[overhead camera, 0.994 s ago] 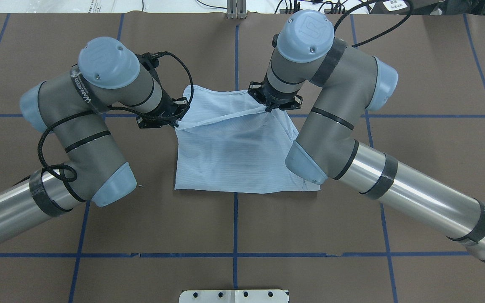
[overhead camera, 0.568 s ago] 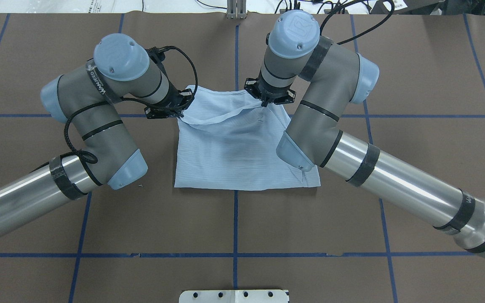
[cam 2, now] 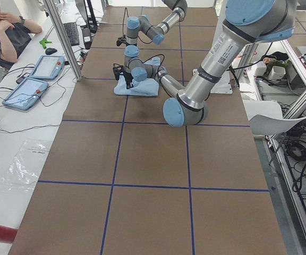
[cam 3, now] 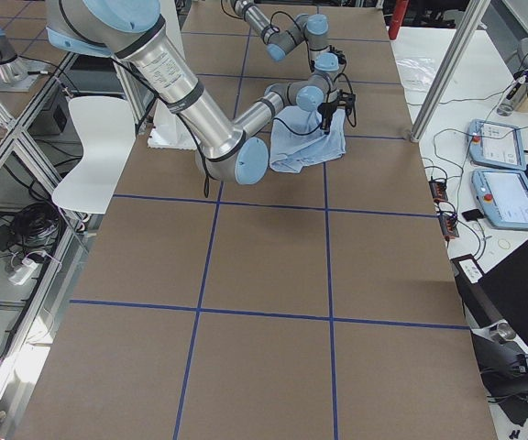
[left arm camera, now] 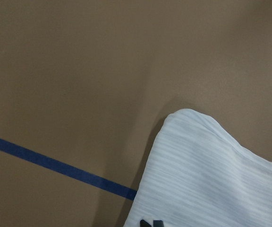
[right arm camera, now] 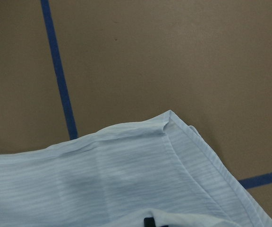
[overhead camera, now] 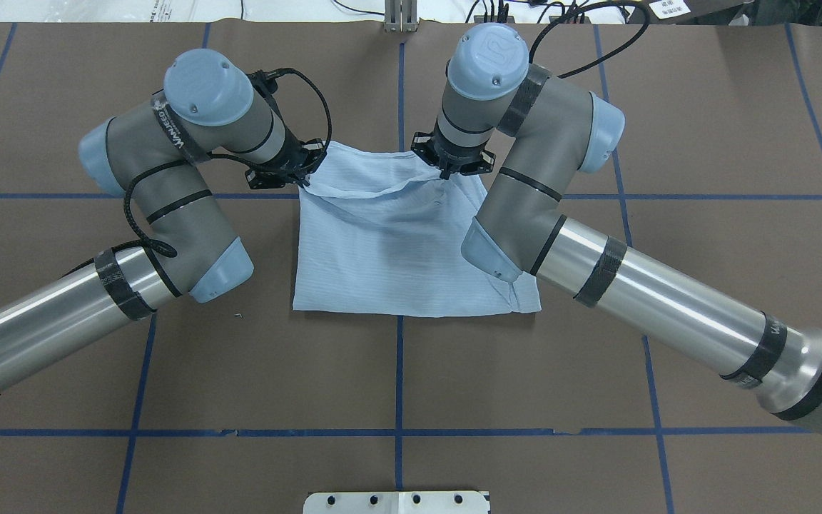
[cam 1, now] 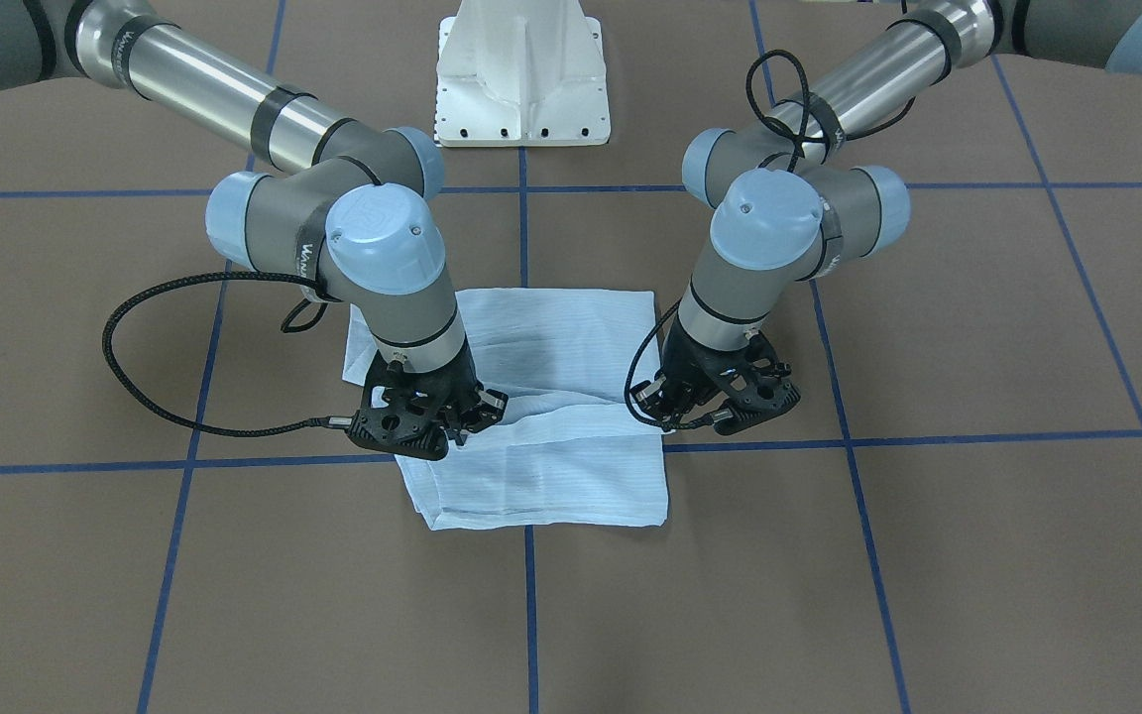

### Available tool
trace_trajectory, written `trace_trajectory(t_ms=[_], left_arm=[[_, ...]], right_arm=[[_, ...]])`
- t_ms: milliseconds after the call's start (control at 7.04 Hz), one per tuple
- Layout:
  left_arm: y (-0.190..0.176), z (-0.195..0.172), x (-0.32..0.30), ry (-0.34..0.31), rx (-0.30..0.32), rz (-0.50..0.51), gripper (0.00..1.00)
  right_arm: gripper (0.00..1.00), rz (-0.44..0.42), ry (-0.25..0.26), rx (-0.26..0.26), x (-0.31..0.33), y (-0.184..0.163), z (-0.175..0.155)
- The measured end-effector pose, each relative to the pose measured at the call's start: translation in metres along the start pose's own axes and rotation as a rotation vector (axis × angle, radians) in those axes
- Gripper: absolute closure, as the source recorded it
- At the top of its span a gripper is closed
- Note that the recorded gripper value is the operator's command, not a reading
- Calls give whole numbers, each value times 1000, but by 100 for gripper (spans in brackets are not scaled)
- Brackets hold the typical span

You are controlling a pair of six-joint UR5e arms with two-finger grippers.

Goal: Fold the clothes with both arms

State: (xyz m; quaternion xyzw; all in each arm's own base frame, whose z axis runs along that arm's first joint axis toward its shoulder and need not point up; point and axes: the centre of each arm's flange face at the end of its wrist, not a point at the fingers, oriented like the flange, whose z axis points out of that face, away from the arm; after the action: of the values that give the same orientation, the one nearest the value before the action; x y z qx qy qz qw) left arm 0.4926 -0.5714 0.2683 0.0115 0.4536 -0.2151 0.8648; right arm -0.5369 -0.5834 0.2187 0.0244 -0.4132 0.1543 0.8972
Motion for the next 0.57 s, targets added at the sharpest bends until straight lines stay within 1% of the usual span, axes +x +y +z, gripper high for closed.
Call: trace_trajectory(t_ms=[284,568], left_arm=[[-4,0,-1,-1,5,-2,1],[-24,-10,-6,-1,26,0,1]], right_arm=[[0,-39,7,9,4,-8,1],[0,-74,13,17,16,-33,-7]])
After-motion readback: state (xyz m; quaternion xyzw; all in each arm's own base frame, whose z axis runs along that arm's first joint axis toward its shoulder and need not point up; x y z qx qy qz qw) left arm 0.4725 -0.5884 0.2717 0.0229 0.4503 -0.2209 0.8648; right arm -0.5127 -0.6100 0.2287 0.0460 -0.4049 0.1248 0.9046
